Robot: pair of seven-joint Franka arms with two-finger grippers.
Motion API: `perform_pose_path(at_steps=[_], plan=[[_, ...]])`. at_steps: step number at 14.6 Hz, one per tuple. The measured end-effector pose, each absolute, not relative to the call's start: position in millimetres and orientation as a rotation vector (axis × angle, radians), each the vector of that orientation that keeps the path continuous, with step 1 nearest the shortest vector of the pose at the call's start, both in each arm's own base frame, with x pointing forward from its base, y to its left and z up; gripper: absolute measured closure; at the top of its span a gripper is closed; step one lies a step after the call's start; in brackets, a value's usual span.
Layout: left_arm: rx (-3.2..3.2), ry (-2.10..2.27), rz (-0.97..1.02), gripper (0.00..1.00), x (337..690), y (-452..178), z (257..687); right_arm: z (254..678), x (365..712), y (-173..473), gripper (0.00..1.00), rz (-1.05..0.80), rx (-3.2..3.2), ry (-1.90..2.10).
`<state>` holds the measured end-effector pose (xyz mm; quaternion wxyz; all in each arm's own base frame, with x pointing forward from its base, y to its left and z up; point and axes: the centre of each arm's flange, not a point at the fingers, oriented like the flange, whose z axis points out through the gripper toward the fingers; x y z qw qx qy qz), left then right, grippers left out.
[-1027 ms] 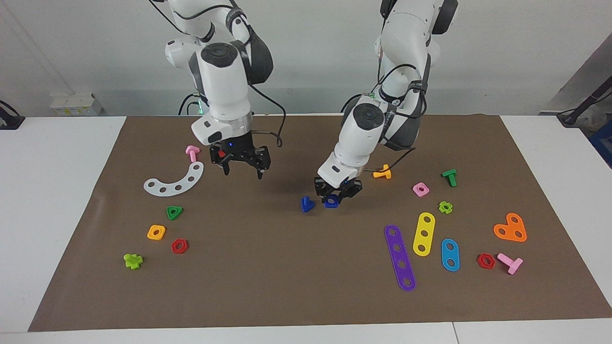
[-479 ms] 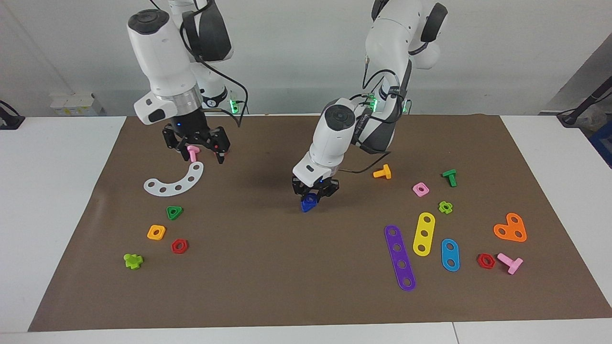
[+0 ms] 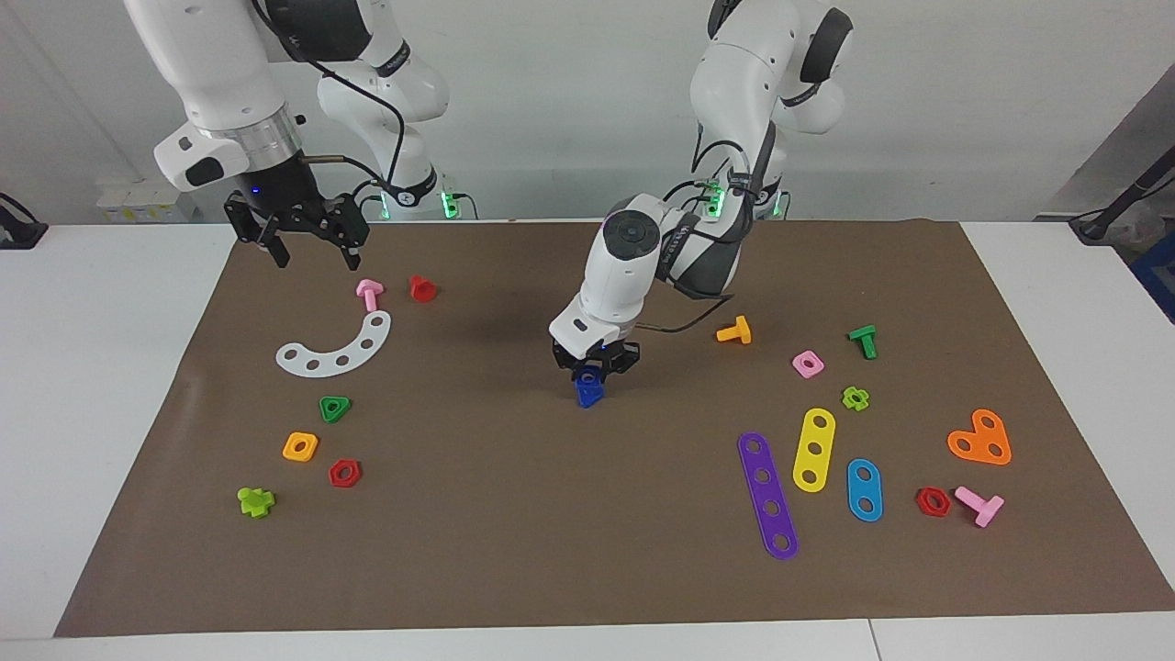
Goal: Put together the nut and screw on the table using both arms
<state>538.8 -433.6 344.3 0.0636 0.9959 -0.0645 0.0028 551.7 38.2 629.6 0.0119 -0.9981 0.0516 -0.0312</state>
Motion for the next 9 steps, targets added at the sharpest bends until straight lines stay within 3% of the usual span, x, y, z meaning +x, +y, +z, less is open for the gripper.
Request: perform_pose_path(at_steps=[9], plan=[[3.020, -0.199, 0.016, 0.53, 533.8, -427.9, 324.4, 630.1, 549.8, 33.2, 0.00, -0.042, -3.118, 0.172]])
